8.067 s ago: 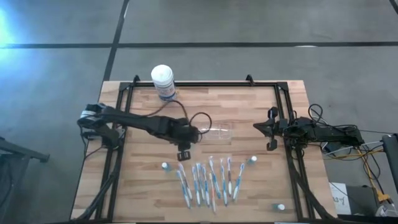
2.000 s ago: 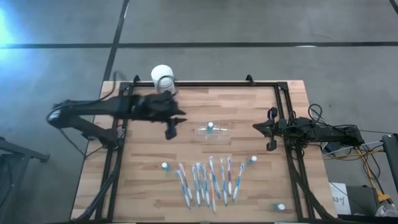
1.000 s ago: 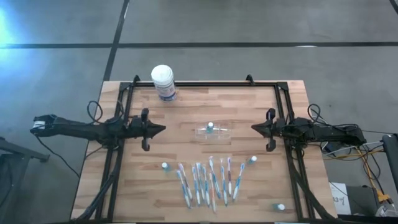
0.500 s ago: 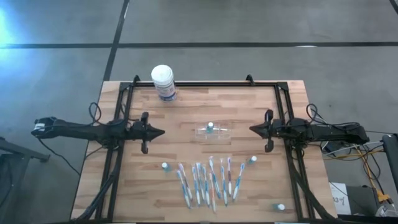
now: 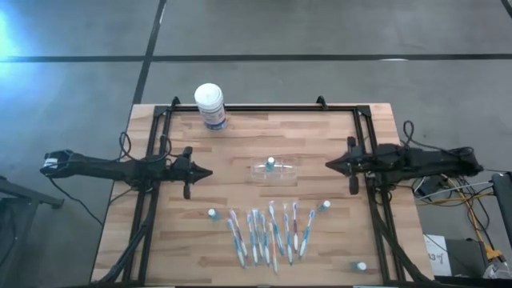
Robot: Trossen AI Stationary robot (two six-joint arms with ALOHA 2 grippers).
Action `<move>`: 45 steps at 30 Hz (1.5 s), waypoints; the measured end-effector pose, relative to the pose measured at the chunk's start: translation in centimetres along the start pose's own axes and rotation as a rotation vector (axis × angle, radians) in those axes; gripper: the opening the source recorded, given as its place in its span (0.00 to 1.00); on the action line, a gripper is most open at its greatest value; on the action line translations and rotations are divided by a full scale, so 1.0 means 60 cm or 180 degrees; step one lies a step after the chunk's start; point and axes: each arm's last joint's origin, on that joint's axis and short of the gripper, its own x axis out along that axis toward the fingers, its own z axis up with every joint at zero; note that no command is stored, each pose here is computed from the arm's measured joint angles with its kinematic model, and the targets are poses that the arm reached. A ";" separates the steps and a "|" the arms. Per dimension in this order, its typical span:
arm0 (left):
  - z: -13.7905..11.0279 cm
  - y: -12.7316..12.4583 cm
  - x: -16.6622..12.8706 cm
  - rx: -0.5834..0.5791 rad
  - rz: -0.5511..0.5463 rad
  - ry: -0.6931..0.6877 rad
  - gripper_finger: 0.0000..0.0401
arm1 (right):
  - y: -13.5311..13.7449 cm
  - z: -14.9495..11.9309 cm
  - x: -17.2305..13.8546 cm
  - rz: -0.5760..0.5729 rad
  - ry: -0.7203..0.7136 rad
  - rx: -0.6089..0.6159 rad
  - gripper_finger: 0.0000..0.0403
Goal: Pick & Place toothbrushing station
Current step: Put the blue mouthwash into the transparent organizer
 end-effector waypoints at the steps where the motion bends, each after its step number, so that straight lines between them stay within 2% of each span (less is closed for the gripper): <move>1: 0.000 0.000 0.000 -0.0039 0.0001 0.0002 0.04 | 0.004 0.014 -0.006 -0.0009 0.0183 0.0011 0.02; 8: -0.003 0.001 0.000 -0.0089 0.0009 0.0055 0.05 | 0.030 0.076 -0.032 -0.0190 0.1564 0.0252 0.02; 12: -0.003 0.000 0.000 -0.0103 0.0008 0.0054 0.05 | 0.052 0.105 -0.029 0.0021 0.2109 0.0334 0.02; 18: -0.003 0.000 0.000 -0.0292 0.0007 0.0054 0.05 | 0.079 0.131 -0.003 0.0080 0.2300 0.0218 0.05; 23: -0.003 0.000 0.000 -0.0337 0.0008 0.0055 0.05 | 0.101 0.130 0.030 0.0089 0.2530 0.0097 0.17; 29: -0.003 0.000 0.000 -0.0351 0.0007 0.0055 0.05 | 0.126 0.110 0.068 0.0148 0.2711 -0.0172 0.39; 35: -0.003 0.000 0.000 -0.0392 0.0005 0.0055 0.05 | 0.132 0.078 0.099 0.0021 0.3001 -0.0271 0.56; 40: -0.003 0.000 0.000 -0.0391 0.0006 0.0055 0.05 | 0.134 0.052 0.122 -0.0082 0.3183 -0.0286 0.63; 45: -0.004 0.000 0.000 -0.0397 0.0006 0.0056 0.05 | 0.136 0.034 0.139 -0.0127 0.3237 -0.0258 0.64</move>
